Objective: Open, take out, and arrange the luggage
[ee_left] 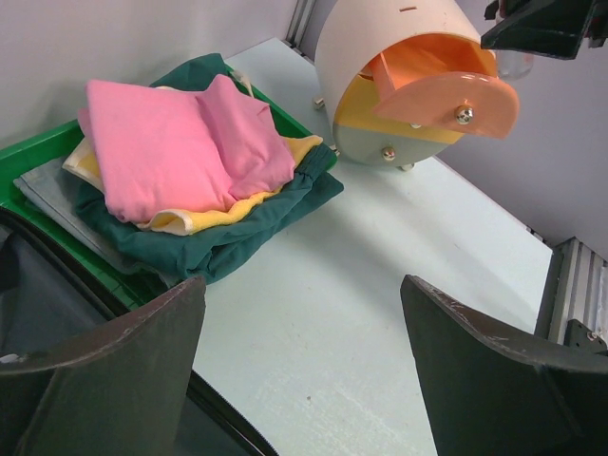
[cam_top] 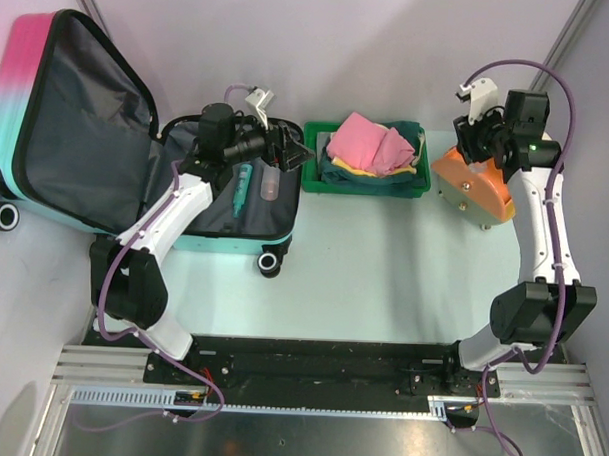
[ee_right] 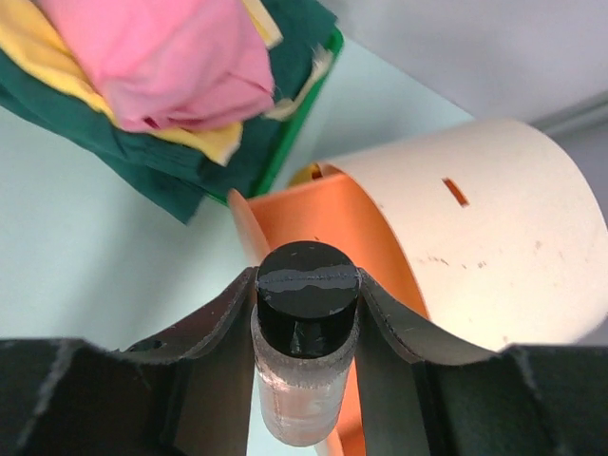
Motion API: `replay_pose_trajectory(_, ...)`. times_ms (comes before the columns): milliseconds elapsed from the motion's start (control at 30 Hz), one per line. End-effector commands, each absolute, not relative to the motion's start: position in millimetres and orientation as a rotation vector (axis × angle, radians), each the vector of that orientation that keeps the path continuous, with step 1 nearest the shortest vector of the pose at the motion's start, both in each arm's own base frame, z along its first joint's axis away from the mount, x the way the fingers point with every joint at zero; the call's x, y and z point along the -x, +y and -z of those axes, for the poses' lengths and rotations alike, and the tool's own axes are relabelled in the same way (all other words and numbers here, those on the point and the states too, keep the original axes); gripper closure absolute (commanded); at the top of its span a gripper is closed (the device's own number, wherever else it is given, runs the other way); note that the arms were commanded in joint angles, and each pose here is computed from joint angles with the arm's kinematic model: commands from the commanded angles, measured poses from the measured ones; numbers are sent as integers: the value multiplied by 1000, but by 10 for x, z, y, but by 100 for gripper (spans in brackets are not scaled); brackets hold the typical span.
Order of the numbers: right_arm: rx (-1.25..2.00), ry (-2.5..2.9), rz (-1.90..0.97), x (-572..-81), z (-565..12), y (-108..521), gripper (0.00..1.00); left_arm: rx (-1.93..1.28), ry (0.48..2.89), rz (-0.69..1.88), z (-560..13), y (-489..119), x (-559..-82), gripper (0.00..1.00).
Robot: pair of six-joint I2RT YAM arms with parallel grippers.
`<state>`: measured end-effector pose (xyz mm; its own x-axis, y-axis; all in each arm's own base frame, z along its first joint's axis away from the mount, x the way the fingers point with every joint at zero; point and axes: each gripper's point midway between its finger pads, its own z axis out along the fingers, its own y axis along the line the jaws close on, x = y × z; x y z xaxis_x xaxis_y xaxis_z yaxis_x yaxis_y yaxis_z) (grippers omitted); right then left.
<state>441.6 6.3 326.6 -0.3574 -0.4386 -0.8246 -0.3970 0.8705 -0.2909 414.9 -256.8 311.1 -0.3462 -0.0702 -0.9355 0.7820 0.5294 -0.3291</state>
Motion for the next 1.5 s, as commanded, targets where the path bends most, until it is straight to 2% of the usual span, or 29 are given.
replay_pose_trajectory(0,606,2019,256,-4445,-3282,-319,100,-634,1630,978,-3359,-2548,-4111,12)
replay_pose_trajectory(167,605,2033,270,-4483,-3181,-378,100,-620,1648,982,-3305,-2543,-4112,12)
replay_pose_trajectory(233,616,2035,290,-4508,-3114,-416,96,-616,1646,976,-3318,-2530,-4113,12)
replay_pose_trajectory(367,601,2059,297,-4557,-3022,-473,71,-617,1645,971,-3317,-2526,-4102,12)
replay_pose_trajectory(433,598,2056,297,-4580,-3009,-479,68,-613,1647,965,-3309,-2515,-4113,12)
replay_pose_trajectory(467,593,2055,297,-4596,-3003,-482,48,-611,1644,962,-3322,-2511,-4111,12)
replay_pose_trajectory(500,593,2055,290,-4599,-2999,-473,40,-613,1642,963,-3329,-2511,-4106,12)
replay_pose_trajectory(567,588,2050,284,-4612,-3034,-464,29,-615,1642,958,-3326,-2507,-4104,12)
replay_pose_trajectory(667,570,2041,277,-4629,-3098,-458,23,-614,1646,957,-3312,-2506,-4109,12)
replay_pose_trajectory(767,588,2017,215,-4577,-3197,-367,23,-615,1647,956,-3317,-2499,-4105,12)
replay_pose_trajectory(900,645,2013,80,-4341,-3203,-190,29,-619,1650,957,-3304,-2501,-4103,12)
replay_pose_trajectory(967,684,2040,2,-4187,-3143,-87,38,-615,1657,959,-3281,-2502,-4109,12)
replay_pose_trajectory(1033,723,2048,-64,-4081,-3126,13,42,-617,1659,959,-3267,-2505,-4114,12)
replay_pose_trajectory(1067,725,2073,-92,-4018,-3081,41,49,-616,1661,961,-3264,-2505,-4112,12)
replay_pose_trajectory(1367,688,2185,-132,-3947,-2815,23,80,-621,1662,963,-3255,-2518,-4139,12)
replay_pose_trajectory(1467,642,2204,-41,-4071,-2773,-125,80,-621,1662,963,-3254,-2521,-4147,12)
